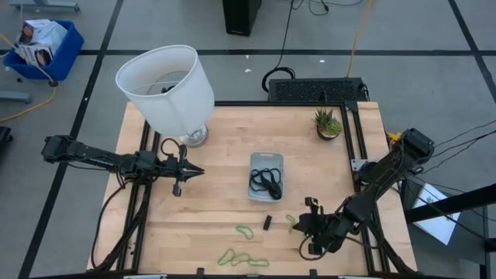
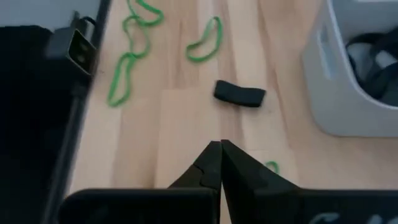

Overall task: Pick and place rubber bands into bin
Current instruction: Put the green rubber band into the gray container

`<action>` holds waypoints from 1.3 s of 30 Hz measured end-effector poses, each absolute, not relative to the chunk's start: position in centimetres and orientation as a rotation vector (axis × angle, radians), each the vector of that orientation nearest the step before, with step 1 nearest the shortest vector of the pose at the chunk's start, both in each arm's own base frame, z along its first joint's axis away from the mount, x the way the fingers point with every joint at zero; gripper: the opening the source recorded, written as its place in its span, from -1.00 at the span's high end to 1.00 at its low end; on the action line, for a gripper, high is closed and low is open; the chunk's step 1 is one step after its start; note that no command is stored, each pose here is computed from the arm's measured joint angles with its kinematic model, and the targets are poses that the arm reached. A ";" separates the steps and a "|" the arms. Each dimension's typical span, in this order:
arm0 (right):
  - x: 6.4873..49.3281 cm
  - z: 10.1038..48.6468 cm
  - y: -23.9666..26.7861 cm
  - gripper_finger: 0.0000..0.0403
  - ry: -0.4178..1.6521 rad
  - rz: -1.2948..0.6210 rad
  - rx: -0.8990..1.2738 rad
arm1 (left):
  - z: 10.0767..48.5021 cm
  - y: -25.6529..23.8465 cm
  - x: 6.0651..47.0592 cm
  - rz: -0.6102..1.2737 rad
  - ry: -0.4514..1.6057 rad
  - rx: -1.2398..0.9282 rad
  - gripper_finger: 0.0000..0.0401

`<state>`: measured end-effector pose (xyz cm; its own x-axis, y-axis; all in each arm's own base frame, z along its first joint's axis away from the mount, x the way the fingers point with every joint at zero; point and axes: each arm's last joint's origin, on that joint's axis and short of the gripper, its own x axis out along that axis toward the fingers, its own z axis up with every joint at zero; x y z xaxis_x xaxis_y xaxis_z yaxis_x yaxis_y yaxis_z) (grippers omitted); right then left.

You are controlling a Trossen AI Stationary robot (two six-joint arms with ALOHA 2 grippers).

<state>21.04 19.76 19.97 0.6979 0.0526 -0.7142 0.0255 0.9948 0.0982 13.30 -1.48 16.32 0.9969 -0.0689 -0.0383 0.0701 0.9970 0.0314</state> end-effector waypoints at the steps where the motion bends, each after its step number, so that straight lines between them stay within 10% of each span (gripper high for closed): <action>1: 21.0 19.9 19.7 1.00 0.805 0.015 0.087 | 16.3 -1.5 13.3 -0.070 0.039 0.033 0.79; 8: 20.6 19.2 20.2 0.93 0.977 0.110 0.242 | 16.1 -1.5 13.3 -0.070 0.062 0.035 0.79; 20: 20.0 15.8 20.6 0.14 1.182 0.027 0.233 | 16.1 -1.5 13.3 -0.070 0.061 0.034 0.79; 39: 20.0 12.2 21.0 0.54 1.295 -0.081 0.178 | 16.1 -1.5 13.3 -0.070 0.059 0.034 0.79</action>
